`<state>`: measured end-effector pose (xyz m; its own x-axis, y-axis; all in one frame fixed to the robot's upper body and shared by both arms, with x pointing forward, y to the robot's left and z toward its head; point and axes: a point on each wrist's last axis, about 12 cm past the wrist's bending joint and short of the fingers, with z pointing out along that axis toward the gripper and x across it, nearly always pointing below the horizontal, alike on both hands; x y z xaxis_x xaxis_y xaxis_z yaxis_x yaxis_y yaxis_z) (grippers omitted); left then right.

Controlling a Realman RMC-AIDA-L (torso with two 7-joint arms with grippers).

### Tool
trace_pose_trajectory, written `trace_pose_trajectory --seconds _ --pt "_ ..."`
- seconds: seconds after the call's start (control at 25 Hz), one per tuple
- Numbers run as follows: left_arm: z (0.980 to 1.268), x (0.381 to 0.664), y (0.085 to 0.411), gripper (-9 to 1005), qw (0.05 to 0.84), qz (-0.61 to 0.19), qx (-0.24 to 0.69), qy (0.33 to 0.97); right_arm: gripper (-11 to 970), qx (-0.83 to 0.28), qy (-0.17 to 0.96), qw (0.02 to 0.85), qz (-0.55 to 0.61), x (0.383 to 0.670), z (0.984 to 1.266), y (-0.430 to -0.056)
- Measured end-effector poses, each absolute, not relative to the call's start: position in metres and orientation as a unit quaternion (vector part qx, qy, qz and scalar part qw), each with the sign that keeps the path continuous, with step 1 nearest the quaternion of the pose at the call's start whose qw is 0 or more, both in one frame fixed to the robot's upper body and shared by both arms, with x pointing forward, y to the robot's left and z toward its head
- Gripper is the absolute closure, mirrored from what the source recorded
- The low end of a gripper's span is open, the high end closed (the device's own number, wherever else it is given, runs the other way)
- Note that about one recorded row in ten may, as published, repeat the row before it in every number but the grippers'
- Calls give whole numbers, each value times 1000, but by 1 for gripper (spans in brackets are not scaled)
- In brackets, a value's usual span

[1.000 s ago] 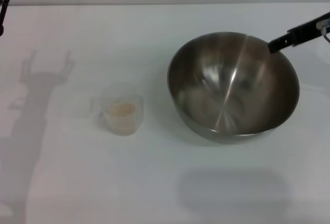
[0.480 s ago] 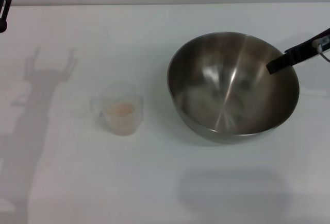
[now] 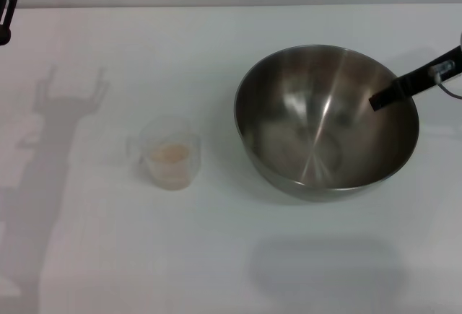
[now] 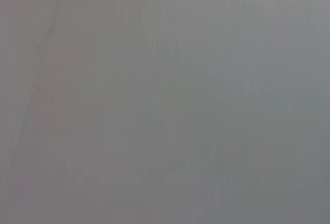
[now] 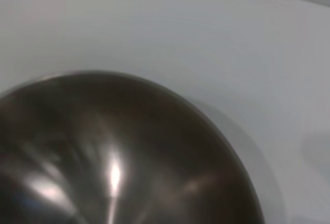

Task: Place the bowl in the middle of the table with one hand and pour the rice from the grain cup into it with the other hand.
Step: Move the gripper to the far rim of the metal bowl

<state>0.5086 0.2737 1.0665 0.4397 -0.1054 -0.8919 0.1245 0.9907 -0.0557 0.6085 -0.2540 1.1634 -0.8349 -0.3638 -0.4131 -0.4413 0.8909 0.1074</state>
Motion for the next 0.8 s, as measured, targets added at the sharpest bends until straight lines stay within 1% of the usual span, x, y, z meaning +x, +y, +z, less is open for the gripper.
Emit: trace_pose_trajectory --seconds 0.36,0.52,0.8 --pt "1066 508 275 134 847 -65 11 527 396 -216 949 202 108 610 1164 -255" --pt "1066 508 275 135 848 -65 10 525 618 -218 949 202 108 610 1164 -254" --pt "1066 508 275 134 849 -67 9 524 839 -223 946 207 110 610 1165 -253"
